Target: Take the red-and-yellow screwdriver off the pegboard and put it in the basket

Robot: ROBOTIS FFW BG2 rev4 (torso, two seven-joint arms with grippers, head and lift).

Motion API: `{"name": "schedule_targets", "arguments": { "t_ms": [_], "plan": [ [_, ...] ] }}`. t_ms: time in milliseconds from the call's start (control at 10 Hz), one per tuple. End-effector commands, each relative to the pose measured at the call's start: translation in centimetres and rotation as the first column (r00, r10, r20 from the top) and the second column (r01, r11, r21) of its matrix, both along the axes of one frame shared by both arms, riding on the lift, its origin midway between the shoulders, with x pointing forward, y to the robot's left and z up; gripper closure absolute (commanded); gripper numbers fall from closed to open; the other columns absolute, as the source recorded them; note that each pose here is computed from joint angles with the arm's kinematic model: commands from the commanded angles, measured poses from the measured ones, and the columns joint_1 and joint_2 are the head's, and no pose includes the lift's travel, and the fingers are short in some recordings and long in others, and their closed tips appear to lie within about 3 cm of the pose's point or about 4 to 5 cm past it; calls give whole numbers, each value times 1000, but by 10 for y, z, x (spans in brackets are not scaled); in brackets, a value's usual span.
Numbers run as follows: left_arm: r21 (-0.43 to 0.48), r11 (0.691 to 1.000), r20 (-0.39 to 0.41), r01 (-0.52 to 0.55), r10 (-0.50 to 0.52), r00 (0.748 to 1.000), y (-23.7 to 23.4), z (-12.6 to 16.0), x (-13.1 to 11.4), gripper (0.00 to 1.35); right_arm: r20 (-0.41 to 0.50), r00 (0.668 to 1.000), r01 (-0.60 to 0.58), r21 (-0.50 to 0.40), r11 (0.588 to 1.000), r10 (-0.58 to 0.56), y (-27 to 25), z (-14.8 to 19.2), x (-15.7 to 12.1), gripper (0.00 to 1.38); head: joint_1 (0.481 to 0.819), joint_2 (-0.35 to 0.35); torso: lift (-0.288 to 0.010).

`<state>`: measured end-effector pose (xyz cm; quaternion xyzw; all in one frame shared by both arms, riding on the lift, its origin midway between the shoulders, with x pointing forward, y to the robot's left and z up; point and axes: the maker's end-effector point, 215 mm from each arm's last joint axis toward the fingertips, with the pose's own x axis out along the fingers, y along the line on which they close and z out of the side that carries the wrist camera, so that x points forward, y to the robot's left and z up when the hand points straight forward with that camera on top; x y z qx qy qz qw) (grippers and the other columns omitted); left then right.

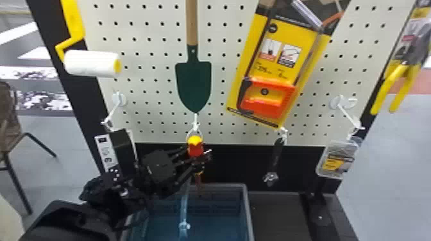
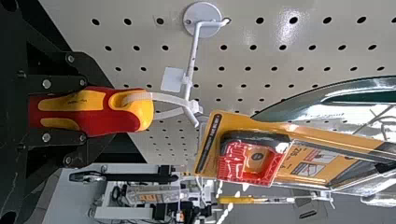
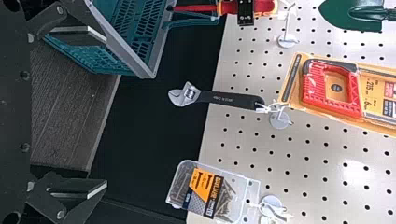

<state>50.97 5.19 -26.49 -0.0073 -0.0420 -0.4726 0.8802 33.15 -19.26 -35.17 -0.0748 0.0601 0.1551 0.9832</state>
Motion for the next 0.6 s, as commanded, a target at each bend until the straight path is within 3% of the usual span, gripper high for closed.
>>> {"name": "schedule_targets", "arguments": {
  "t_ms": [0, 500],
  "plan": [
    [0, 1000, 1, -1, 1, 1000, 1, 0, 0, 1211, 0, 1000, 1, 1, 1000, -1, 0, 0, 0, 209, 549, 0, -100],
    [0, 1000, -5, -1, 1, 1000, 0, -2, -1, 1211, 0, 1000, 1, 1, 1000, -1, 0, 0, 0, 209, 549, 0, -100]
  ]
}}
